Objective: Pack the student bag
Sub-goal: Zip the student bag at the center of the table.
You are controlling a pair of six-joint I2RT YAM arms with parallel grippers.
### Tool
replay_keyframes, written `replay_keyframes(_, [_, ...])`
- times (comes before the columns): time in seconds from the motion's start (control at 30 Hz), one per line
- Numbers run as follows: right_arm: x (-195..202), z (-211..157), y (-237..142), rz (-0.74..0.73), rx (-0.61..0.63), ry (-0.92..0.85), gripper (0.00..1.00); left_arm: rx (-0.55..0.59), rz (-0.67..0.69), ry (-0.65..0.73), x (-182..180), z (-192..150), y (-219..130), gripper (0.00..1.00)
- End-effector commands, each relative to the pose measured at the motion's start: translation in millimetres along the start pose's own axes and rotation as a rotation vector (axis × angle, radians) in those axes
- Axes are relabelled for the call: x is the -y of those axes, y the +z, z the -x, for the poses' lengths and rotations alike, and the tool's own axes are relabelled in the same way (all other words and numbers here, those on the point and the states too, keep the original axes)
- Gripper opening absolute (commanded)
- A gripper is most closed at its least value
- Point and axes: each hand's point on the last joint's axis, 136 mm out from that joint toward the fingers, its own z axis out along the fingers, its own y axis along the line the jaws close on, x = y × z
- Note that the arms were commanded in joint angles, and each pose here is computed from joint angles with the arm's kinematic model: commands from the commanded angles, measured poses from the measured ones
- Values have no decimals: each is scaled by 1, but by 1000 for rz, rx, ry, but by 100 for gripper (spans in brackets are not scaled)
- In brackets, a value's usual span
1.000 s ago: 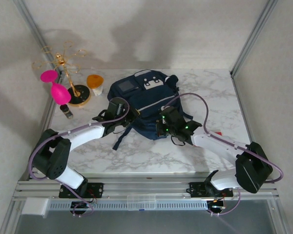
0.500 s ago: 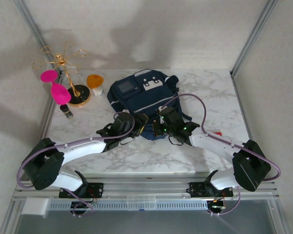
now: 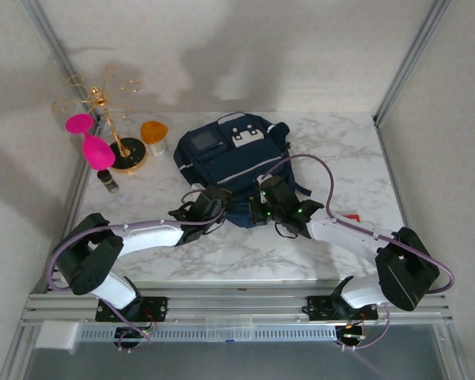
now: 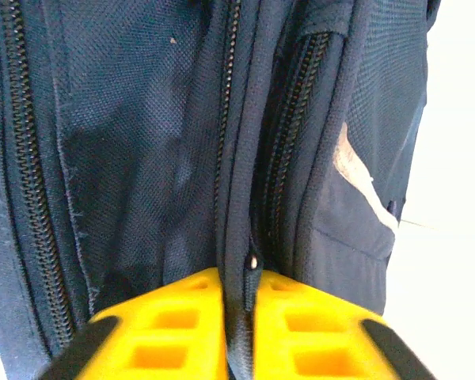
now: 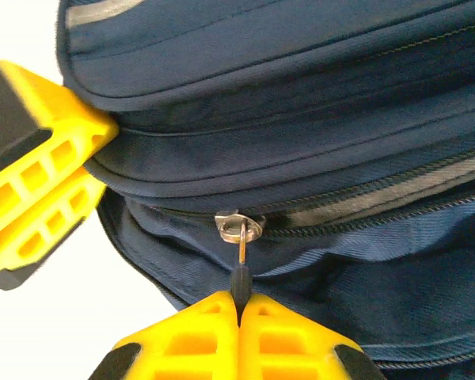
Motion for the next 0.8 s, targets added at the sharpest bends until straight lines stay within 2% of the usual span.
replay_keyframes(0.0, [18,9,-14,-87,44,0,0,130,7,9,0,30,-4,0])
replay_keyframes(0.13, [47,10,-27,-170,62,63,0,144,57,81,-13,61,-19,0])
replay_keyframes(0.27, [81,11,-37,-294,68,92,0,109,128,187,-37,106,-37,0])
replay_keyframes(0.37, [59,17,-31,-205,63,39,0,38,184,291,-49,138,-39,0])
replay_keyframes(0.47, [0,17,-19,-10,61,-38,0,-27,156,335,-39,151,-36,0])
replay_keyframes(0.6, [-27,13,-5,59,36,-31,0,-44,64,343,-14,149,-45,31])
replay_keyframes(0.77, [-30,31,-15,148,69,12,0,-28,24,235,-20,134,-68,47])
